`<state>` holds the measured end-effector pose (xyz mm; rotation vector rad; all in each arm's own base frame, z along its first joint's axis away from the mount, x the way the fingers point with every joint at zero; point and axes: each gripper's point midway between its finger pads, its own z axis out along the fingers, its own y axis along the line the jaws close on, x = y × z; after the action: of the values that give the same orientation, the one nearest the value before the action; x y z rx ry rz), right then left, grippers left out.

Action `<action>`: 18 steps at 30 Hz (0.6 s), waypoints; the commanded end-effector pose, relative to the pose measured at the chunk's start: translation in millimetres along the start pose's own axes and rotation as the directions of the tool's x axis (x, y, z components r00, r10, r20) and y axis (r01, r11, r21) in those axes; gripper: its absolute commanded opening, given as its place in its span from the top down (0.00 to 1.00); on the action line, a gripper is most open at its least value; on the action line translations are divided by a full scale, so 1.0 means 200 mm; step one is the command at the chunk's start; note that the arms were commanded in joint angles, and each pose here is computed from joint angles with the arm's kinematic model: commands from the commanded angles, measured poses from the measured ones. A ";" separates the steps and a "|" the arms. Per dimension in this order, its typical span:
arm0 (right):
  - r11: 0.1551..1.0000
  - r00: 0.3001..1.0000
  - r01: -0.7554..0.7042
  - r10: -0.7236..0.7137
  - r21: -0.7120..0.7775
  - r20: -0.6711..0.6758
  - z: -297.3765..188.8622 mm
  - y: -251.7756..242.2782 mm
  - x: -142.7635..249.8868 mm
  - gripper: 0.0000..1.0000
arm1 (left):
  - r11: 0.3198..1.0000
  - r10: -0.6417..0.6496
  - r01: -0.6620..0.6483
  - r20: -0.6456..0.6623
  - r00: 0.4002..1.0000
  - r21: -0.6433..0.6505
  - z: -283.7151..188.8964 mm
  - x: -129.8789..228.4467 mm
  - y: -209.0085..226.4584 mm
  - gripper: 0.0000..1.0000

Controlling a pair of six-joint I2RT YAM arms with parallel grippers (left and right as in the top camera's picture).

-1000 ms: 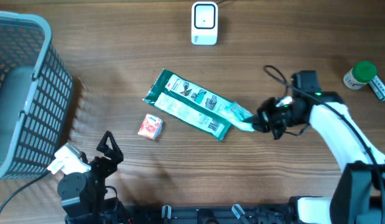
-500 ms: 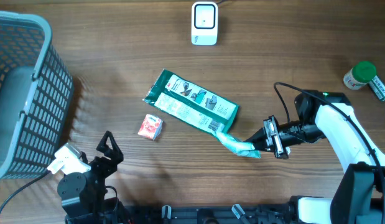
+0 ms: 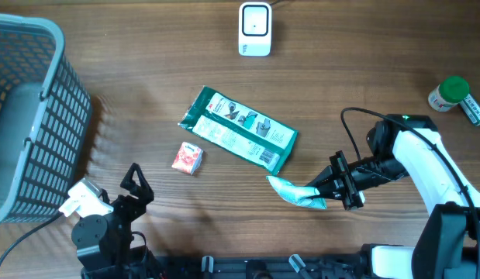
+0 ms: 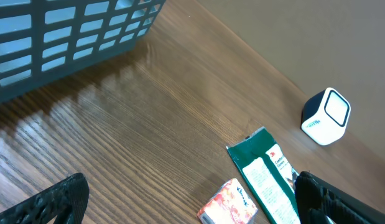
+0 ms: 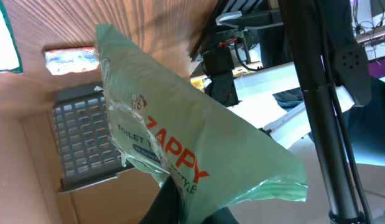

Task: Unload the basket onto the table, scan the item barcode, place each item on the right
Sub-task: 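Hold the pale green bag over the white scanner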

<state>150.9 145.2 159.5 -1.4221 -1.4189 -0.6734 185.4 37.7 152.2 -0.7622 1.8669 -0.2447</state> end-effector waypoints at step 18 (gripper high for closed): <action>0.024 0.165 0.984 -0.511 -0.178 0.844 -0.30 1.33 0.47 0.95 | 1.000 -0.006 0.006 0.011 1.000 -0.003 0.00 -0.01 0.00 0.00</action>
<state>402.6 172.0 197.7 -0.9313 -2.7287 -1.9989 185.4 37.8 152.1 -0.7631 1.8673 -0.2444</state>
